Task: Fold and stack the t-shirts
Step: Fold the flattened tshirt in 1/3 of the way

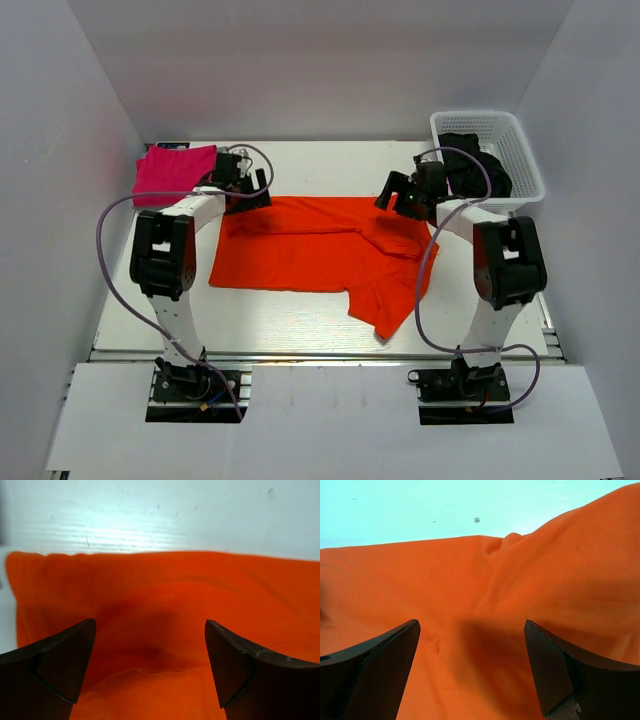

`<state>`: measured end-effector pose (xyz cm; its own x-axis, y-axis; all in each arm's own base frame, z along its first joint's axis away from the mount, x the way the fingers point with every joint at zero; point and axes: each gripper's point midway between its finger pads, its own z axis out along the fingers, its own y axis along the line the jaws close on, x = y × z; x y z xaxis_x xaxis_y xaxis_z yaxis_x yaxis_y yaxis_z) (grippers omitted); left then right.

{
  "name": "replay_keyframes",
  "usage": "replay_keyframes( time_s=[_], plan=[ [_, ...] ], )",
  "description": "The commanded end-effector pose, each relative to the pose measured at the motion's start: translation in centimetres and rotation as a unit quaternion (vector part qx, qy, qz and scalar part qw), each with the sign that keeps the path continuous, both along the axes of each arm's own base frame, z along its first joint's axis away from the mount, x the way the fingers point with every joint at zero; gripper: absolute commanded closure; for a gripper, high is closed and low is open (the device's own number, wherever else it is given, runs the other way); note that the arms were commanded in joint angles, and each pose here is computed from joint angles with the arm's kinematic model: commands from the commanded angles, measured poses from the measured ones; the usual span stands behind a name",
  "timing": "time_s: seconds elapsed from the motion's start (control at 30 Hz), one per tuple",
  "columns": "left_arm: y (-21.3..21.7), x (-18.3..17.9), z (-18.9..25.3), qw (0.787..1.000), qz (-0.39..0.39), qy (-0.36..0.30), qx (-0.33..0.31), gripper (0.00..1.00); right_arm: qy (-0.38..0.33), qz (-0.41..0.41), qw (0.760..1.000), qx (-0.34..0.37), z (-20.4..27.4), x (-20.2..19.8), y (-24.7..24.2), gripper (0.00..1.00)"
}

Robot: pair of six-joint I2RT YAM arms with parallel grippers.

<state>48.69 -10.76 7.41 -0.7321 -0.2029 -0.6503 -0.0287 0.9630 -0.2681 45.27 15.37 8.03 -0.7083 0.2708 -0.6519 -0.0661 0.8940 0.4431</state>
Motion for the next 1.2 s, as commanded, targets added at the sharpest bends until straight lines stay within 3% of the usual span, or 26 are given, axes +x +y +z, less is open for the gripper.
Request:
replay_keyframes(
  time_s=[0.0,0.13,0.33,0.57,0.77,1.0,1.17],
  plan=[
    [-0.6,-0.3,-0.1,0.999,-0.027,0.013,-0.011,0.00,0.027,-0.001,1.000,0.006,-1.1,1.2,0.1,0.10],
    [3.2,-2.2,-4.3,0.995,0.025,0.089,0.039,0.00,0.063,-0.040,0.997,-0.006,-3.1,1.9,-1.5,0.10],
    [5.9,-5.7,-9.1,0.980,0.067,0.183,0.042,0.00,0.118,-0.057,0.991,0.001,-6.5,2.2,-2.6,0.10],
    [8.3,-4.0,-6.9,0.981,0.086,0.149,0.094,0.00,0.111,-0.100,0.988,-0.045,-7.5,5.1,-5.1,0.10],
    [9.1,-3.5,-5.7,0.980,0.076,0.128,0.134,0.00,0.102,-0.088,0.988,-0.069,-8.1,7.8,-5.8,0.10],
    [5.2,-0.9,-3.2,0.996,0.007,0.069,0.065,0.00,0.028,-0.024,0.996,-0.082,-4.1,10.1,-3.6,0.10],
    [3.7,0.1,0.6,0.999,-0.013,0.018,0.027,0.00,-0.051,0.084,0.991,-0.095,1.9,9.0,0.3,0.10]
  ],
)
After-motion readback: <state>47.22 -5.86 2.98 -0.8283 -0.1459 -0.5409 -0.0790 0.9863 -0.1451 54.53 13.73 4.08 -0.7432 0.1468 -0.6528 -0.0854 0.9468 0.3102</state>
